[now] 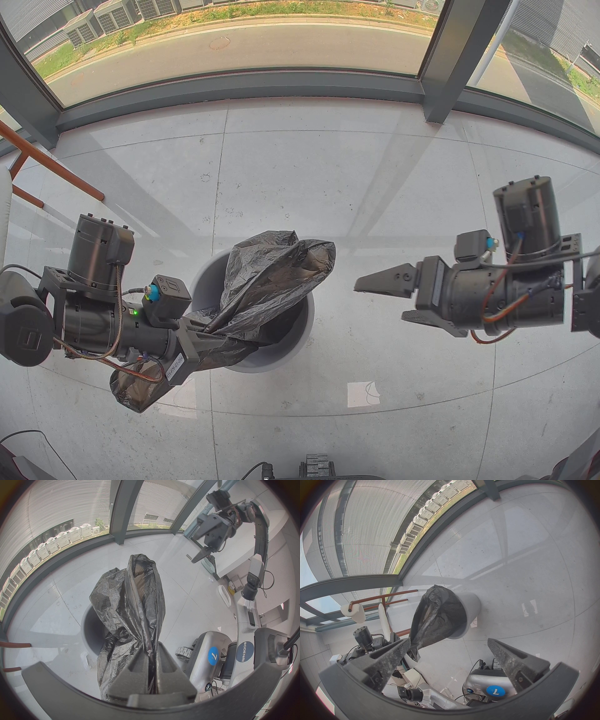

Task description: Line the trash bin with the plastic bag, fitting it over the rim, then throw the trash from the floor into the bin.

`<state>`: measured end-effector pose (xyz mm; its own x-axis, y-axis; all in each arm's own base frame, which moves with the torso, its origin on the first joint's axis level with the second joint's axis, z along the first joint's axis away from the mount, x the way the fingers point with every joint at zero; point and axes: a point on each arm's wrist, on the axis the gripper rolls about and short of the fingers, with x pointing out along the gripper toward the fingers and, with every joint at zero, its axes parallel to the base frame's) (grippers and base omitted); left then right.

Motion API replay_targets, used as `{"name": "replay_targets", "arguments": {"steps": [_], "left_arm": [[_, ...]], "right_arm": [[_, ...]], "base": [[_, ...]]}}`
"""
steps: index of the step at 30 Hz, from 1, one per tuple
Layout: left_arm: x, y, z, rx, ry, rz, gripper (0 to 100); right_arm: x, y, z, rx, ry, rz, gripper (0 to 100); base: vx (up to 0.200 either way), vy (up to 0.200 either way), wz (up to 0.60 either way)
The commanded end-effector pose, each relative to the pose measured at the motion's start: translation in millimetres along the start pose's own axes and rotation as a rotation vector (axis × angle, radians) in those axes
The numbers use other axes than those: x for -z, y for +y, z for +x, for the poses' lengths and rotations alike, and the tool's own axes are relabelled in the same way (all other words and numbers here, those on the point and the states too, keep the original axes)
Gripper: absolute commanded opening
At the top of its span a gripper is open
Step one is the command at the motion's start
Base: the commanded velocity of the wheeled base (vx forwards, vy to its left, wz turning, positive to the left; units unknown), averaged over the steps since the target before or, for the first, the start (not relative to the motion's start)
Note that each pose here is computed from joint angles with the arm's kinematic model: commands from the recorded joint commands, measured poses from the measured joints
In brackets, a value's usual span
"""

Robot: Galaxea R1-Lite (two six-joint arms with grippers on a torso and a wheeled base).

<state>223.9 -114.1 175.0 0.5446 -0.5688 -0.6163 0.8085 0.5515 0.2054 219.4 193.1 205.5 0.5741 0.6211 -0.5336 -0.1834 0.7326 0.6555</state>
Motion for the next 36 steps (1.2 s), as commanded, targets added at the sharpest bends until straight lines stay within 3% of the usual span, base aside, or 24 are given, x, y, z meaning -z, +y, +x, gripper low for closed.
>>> {"name": "replay_targets", "arguments": {"steps": [1, 22, 23, 36], "left_arm": [[-1, 0, 1, 0.0, -0.001, 0.001, 0], [1, 0, 0, -0.006, 0.005, -0.002, 0], [1, 0, 0, -0.006, 0.005, -0.002, 0], [-1, -3, 1, 0.006, 0.001, 0.007, 0]], "right_arm": [[5, 9, 49, 0.031, 0.059, -0.018, 100], [-15, 13, 116, 0.056, 0.025, -0.008, 100], [-14, 13, 119, 0.06, 0.025, -0.007, 0], [-22, 24, 134, 0.055, -0.033, -0.019, 0]], "base": [[0.0, 0.0, 0.0], [0.0, 0.0, 0.0], [0.0, 0.0, 0.0], [0.0, 0.0, 0.0]]}}
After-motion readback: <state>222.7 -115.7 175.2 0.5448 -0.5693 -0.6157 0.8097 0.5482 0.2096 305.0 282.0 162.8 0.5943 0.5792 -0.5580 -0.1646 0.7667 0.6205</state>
